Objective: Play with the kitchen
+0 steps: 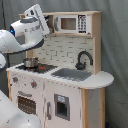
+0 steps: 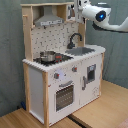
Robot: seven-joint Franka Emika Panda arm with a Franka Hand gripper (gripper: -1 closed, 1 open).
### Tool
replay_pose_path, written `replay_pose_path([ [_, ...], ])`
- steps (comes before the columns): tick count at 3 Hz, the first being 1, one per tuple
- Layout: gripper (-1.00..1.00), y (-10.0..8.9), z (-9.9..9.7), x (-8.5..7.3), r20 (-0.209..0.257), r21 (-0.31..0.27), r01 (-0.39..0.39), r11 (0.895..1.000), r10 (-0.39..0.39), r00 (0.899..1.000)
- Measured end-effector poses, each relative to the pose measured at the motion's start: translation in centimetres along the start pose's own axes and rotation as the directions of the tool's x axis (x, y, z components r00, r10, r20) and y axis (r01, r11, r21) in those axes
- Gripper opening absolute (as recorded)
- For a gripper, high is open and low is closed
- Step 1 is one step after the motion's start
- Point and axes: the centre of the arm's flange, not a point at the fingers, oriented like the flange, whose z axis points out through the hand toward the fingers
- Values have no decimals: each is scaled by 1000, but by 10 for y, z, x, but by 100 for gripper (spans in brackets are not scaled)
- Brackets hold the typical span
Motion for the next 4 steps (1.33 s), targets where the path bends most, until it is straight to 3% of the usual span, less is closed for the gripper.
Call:
replay_pose_path([
  [1, -100, -16, -30, 18, -26, -31, 62, 998, -63, 998],
  [2, -100, -22, -43, 22, -32, -43, 86, 995, -87, 996],
  [3, 100, -24, -47, 23, -33, -47, 94, 994, -95, 995],
  [4, 100, -28, -55, 23, -34, -55, 109, 993, -111, 993],
])
